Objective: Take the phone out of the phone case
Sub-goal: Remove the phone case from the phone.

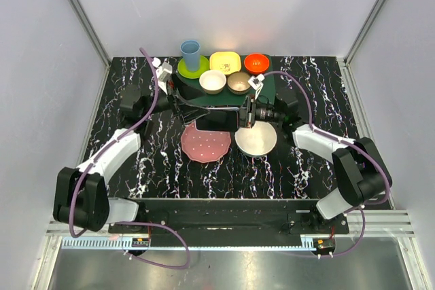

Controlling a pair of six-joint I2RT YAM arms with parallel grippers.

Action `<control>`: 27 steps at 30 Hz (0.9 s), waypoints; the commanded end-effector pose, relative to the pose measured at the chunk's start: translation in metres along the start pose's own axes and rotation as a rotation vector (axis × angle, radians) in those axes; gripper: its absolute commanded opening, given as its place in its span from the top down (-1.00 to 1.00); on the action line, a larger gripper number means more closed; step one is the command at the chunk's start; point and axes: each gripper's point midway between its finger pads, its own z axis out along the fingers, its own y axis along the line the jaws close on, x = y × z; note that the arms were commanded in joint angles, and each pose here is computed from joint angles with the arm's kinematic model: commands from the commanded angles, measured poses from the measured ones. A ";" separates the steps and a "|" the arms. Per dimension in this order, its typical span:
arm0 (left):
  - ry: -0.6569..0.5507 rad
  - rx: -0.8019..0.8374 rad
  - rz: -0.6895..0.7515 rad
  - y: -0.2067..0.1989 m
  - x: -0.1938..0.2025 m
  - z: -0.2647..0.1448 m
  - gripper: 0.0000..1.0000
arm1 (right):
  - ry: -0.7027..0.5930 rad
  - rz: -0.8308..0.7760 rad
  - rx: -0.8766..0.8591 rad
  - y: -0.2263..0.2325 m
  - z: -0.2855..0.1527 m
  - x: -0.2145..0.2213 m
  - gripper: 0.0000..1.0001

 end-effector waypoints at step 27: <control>0.534 -0.102 0.739 0.005 0.070 0.030 -0.98 | 0.030 -0.003 -0.011 -0.003 0.011 -0.015 1.00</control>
